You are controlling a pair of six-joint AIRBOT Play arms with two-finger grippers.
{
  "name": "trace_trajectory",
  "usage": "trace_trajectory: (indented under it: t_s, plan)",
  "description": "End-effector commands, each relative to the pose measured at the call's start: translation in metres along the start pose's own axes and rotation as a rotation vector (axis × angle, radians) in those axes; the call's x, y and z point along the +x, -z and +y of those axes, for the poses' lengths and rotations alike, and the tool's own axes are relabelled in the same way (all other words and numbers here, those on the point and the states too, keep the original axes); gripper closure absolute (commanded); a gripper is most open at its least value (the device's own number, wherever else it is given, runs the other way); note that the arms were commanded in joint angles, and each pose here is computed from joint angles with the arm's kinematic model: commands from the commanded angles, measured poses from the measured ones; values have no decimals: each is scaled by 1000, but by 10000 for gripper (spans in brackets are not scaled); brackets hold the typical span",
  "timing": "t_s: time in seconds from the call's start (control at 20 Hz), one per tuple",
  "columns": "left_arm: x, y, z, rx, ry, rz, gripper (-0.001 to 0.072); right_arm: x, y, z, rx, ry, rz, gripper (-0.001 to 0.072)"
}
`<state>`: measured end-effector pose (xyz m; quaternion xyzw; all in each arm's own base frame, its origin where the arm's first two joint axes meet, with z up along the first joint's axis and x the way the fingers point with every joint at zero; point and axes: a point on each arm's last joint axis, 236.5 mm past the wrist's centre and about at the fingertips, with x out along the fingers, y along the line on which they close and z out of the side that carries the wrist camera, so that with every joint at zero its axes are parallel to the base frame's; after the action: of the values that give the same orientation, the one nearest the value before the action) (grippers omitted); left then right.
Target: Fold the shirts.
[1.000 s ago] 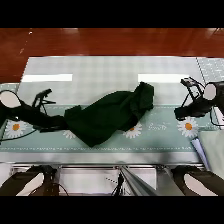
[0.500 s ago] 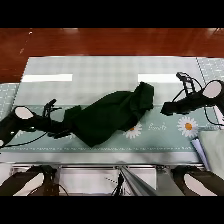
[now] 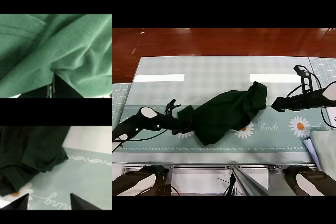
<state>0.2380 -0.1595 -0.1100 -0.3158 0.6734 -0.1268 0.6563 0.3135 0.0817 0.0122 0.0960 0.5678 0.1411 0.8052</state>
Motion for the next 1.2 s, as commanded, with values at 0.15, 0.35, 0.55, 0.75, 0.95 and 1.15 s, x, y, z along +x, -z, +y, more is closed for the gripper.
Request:
trace_trajectory:
  t_s: [0.15, 0.35, 0.55, 0.75, 0.95, 1.15]
  plan:
    - [-14, -10, -22, 97, 40, -49, 685, 51, 12, 49, 148, -275, 61, 140]
    - [-19, -6, -29, 137, 54, -31, 686, 86, 49, 58, 93, -272, 233, 116]
    - [-19, -6, -29, 136, 54, -32, 686, 113, 64, 78, 15, -265, 273, 112]
    - [-20, -7, -35, 140, 77, -39, 686, 143, 64, 85, 69, -215, 251, 187]
    - [-50, -30, -71, 257, 128, -114, 686, 114, 49, 78, 36, -216, 205, 687]
    - [-169, -85, -147, 426, 211, -430, 686, 30, -2, 65, -61, -177, -28, 688]
